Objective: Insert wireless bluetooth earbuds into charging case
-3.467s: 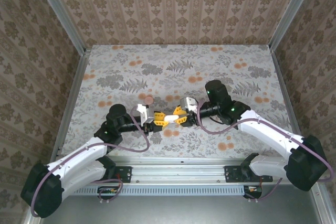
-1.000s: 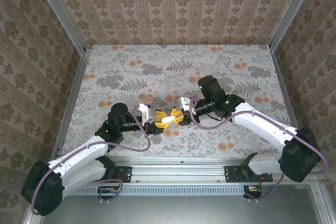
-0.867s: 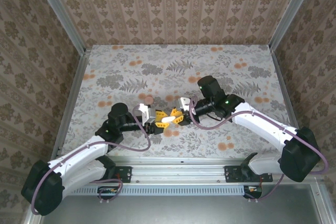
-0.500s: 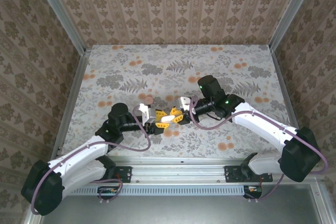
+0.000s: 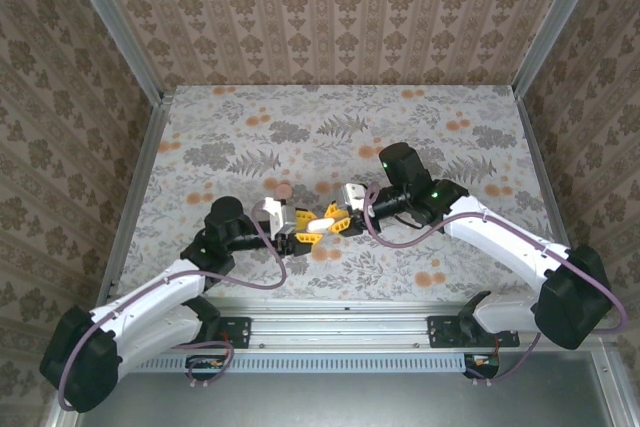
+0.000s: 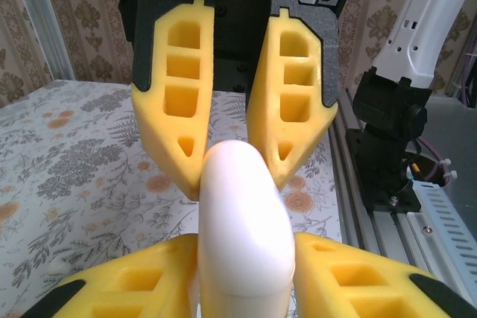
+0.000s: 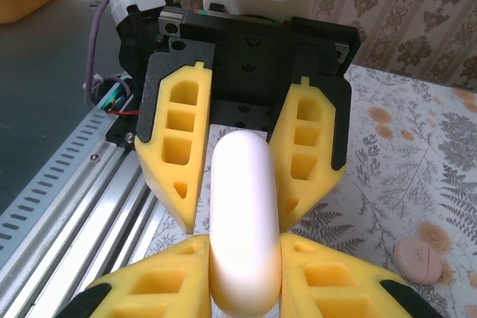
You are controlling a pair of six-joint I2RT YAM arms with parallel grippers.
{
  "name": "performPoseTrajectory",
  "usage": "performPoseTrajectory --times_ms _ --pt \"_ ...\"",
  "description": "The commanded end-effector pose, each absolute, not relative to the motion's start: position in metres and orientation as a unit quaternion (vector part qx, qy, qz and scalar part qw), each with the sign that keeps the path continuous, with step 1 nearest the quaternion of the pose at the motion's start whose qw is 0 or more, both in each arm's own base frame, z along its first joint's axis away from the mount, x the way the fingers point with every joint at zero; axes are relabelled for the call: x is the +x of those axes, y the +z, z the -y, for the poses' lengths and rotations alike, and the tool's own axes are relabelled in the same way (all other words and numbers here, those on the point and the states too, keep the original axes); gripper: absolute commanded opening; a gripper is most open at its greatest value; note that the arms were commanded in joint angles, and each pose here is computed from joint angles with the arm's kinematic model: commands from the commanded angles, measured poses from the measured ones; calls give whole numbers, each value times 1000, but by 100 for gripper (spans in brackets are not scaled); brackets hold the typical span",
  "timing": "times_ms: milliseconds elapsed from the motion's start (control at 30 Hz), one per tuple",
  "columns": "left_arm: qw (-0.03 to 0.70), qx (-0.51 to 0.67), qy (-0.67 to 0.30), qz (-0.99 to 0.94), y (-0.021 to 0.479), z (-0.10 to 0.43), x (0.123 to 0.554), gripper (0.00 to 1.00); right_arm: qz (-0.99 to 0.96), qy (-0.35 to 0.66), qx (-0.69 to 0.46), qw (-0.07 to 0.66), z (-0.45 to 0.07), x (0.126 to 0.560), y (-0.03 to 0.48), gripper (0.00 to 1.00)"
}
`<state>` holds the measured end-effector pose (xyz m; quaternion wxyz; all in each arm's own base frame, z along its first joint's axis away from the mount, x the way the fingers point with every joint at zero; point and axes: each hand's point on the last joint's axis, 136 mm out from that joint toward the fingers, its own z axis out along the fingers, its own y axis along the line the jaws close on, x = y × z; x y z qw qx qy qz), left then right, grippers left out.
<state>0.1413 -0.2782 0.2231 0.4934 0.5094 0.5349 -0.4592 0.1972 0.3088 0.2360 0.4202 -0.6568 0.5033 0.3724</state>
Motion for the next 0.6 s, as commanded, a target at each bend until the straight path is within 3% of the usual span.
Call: performPoseTrajectory --times_ms 0,367,500,567 --pt "505 513 -459 -520 233 278 138 36 -487 371 -659 436 -306 195 244 23" --pt "506 516 -460 -516 234 278 137 18 -490 373 -655 438 -306 195 245 25" --pt "511 517 -456 -513 237 277 138 16 -497 386 -646 433 -309 196 246 40" --pt "510 518 -456 -513 236 278 138 15 -498 389 -644 431 -309 196 245 42"
